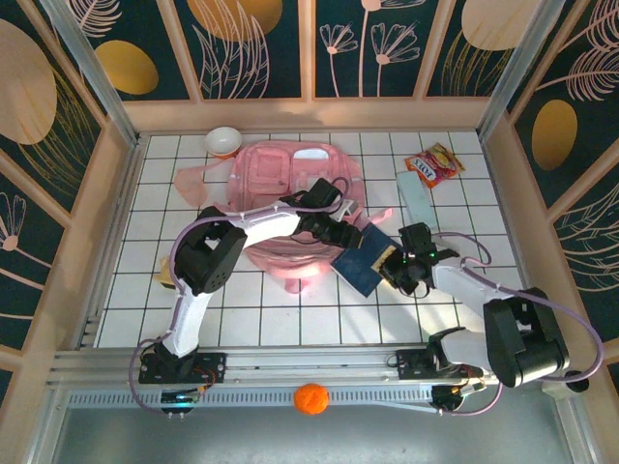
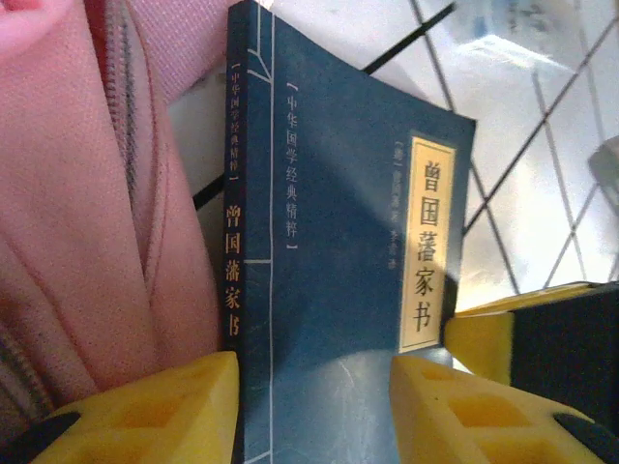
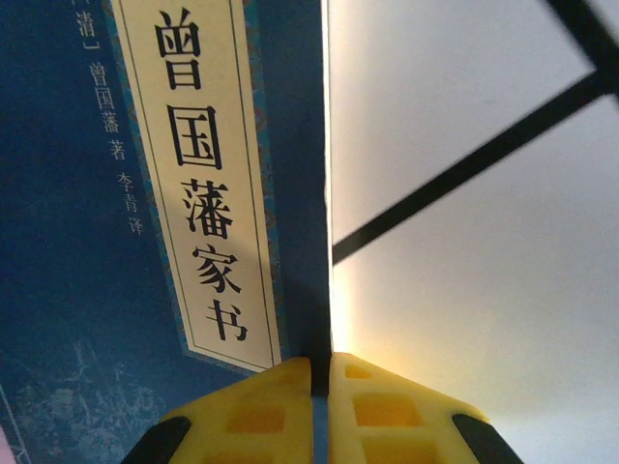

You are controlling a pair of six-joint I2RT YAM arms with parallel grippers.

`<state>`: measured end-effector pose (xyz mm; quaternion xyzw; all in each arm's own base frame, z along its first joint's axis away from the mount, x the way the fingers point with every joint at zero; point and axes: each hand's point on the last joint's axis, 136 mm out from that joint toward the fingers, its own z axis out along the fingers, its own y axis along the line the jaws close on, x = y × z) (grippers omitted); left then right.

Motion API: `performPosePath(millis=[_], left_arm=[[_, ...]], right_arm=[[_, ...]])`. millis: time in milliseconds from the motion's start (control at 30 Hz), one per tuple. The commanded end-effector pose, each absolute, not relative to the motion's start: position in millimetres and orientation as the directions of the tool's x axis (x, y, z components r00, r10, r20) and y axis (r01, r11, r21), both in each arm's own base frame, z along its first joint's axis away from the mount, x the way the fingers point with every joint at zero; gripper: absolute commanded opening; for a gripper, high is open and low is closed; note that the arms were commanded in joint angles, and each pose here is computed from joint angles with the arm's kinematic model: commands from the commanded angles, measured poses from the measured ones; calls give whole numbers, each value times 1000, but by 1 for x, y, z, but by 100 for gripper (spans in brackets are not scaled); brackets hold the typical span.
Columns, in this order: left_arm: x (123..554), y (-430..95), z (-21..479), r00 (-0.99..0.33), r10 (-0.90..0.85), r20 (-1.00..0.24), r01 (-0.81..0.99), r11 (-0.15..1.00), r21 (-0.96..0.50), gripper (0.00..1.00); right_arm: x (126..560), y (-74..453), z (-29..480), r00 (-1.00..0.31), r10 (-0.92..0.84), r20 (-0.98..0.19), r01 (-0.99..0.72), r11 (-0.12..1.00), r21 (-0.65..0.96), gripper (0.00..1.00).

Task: Pack the student bag

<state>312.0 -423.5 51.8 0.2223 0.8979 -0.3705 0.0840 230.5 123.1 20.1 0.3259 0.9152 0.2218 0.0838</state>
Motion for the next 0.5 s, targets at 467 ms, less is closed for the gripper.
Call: performPosePath(millis=[467], left_arm=[[327,-395,21,-850,401,-341,513,776,-366,53]], right_arm=[[237,130,17,-788,614,-40,533,714,455,9]])
